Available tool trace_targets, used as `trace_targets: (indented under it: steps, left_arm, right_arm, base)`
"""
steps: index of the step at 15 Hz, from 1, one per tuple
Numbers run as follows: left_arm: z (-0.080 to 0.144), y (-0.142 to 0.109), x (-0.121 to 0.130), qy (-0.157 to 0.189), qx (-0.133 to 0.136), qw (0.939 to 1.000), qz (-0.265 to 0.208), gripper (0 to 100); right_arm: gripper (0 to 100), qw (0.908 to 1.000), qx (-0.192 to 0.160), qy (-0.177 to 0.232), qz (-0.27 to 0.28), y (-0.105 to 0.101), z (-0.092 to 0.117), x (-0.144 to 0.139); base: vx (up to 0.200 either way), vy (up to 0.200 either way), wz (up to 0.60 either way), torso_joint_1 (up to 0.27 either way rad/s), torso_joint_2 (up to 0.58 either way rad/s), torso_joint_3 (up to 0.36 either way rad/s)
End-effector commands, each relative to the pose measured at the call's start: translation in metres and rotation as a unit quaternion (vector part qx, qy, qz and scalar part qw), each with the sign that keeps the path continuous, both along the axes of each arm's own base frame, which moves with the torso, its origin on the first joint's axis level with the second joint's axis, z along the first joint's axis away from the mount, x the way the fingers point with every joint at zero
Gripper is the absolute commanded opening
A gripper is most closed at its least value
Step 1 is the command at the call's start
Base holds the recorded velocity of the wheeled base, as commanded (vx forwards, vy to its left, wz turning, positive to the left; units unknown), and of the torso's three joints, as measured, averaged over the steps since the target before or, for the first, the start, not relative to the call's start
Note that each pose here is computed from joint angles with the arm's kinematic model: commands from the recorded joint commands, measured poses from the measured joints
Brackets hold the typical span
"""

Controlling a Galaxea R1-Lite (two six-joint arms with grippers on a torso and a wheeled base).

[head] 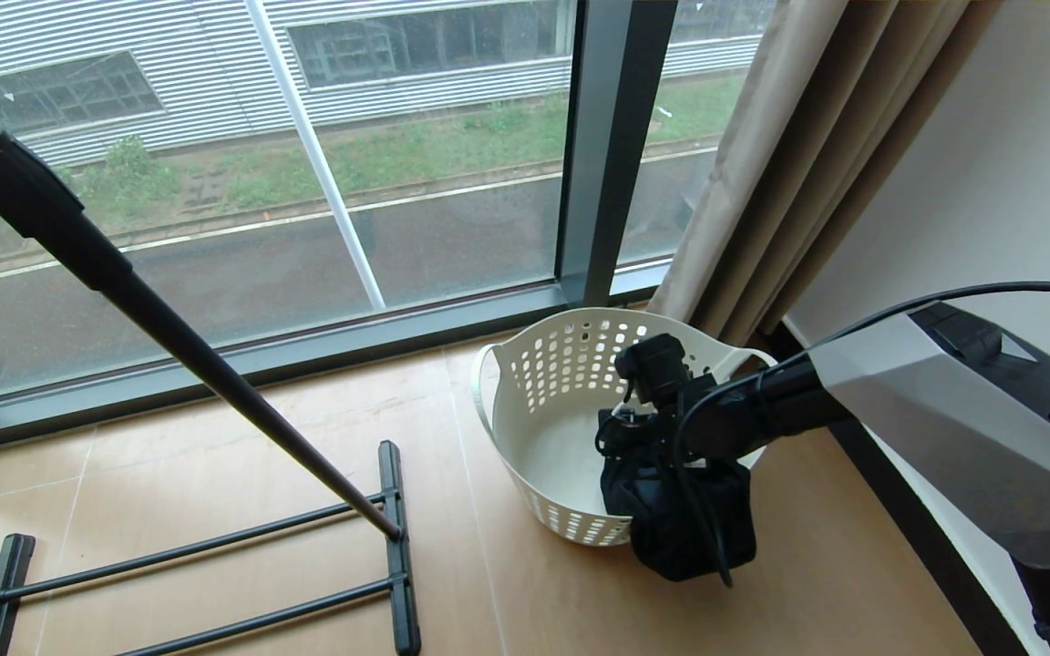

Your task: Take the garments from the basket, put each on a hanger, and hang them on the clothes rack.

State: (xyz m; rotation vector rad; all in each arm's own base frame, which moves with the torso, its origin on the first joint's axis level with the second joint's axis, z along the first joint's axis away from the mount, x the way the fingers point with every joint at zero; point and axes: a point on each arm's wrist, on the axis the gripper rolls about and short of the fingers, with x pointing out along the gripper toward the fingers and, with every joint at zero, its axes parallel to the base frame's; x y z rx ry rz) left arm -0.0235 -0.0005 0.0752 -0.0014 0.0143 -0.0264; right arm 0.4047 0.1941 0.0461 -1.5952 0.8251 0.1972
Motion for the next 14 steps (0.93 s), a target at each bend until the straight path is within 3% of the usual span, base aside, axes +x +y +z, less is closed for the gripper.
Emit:
trace_targets:
  steps: [1, 12, 13, 14]
  left_arm:
    - [0.0, 0.0, 0.0, 0.001, 0.0, 1.0, 0.0, 100]
    - [0.0, 0.0, 0.0, 0.001, 0.0, 1.0, 0.0, 100]
    - [0.0, 0.0, 0.0, 0.001, 0.0, 1.0, 0.0, 100]
    - [0.0, 0.0, 0.0, 0.001, 0.0, 1.0, 0.0, 100]
  right_arm:
    - [100, 1.0, -0.002, 0.002, -0.002, -0.001, -0.004, 0.002]
    - [100, 0.9998, 0.002, -0.007, -0.016, -0.006, -0.013, 0.021]
    - [0, 0.9998, 0.003, -0.009, -0.016, -0.006, -0.012, 0.022]
    - [0, 0.9998, 0.005, -0.01, -0.016, -0.005, -0.012, 0.021]
  base:
    - [0.0, 0.0, 0.0, 0.0, 0.0, 0.0]
    - [0.0, 0.0, 0.0, 0.0, 0.0, 0.0]
    - [0.0, 0.0, 0.0, 0.0, 0.0, 0.0]
    - [0.0, 0.0, 0.0, 0.0, 0.0, 0.0]
